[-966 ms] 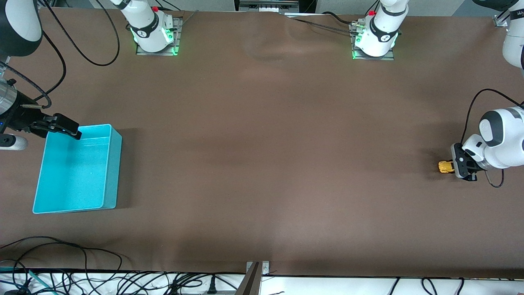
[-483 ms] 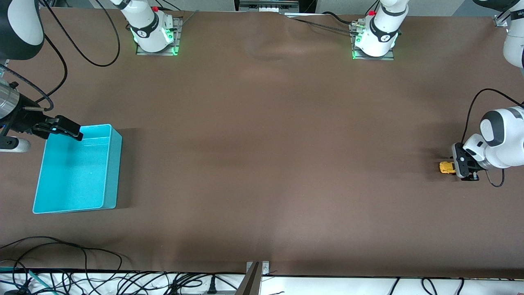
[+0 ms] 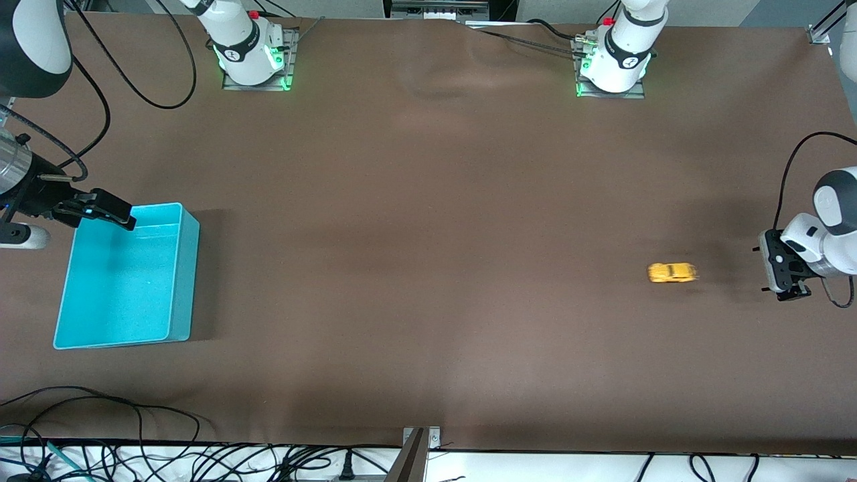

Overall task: Wind up and store yellow beetle car
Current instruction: 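Open the left gripper to let the car roll toward the blue box, then lower the right gripper to the car while the left gripper withdraws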

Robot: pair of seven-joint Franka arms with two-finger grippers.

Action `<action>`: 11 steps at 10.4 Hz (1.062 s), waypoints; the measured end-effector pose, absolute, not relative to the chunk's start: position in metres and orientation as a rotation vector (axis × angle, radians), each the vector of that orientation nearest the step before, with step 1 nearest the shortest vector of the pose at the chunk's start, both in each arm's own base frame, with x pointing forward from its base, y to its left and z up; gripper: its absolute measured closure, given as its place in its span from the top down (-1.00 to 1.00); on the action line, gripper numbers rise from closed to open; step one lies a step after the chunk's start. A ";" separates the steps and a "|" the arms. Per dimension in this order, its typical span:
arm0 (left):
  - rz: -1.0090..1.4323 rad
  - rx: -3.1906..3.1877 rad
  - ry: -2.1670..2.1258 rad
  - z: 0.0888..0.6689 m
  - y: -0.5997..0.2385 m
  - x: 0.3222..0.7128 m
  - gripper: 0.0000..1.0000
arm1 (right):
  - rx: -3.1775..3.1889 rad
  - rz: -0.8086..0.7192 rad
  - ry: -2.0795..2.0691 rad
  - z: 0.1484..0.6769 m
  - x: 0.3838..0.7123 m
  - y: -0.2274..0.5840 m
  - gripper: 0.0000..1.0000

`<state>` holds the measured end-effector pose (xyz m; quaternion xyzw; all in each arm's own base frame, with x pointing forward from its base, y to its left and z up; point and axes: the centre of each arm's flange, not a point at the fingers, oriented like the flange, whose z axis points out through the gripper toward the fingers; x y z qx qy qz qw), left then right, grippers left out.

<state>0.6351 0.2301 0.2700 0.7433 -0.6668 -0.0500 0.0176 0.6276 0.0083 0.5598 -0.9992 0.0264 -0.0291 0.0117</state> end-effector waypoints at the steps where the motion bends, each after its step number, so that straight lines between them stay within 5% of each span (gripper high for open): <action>1: -0.161 2.336 -2.024 0.284 0.219 0.642 1.00 | -3.116 -0.091 0.082 0.560 0.628 0.008 1.00; 11: -0.101 2.704 -1.509 0.402 0.193 0.657 1.00 | -3.115 -0.037 0.079 0.538 0.635 0.009 1.00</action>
